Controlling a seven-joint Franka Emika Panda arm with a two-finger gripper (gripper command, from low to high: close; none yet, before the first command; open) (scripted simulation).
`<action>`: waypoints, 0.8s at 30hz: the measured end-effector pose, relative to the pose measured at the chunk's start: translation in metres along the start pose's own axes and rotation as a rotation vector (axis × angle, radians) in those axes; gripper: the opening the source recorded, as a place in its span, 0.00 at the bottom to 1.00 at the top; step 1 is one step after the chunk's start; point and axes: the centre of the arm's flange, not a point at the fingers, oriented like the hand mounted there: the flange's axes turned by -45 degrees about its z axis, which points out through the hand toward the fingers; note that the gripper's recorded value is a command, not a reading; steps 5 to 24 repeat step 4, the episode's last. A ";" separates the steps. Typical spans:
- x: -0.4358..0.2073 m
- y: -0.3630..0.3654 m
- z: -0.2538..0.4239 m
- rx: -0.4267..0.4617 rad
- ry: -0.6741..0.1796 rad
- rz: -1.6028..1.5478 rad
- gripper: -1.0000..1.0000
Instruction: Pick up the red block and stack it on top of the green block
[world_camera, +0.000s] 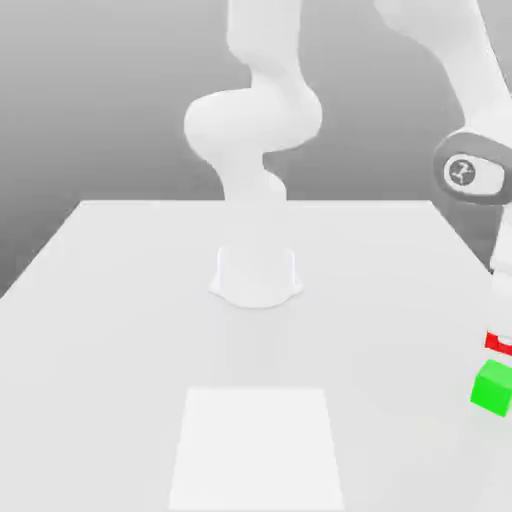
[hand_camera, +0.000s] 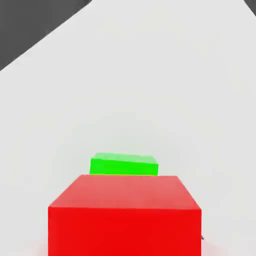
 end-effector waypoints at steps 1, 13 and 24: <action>0.000 0.000 0.010 0.000 0.000 0.000 1.00; 0.000 0.000 0.010 0.000 0.000 0.000 1.00; 0.000 0.000 0.010 0.000 0.000 0.000 1.00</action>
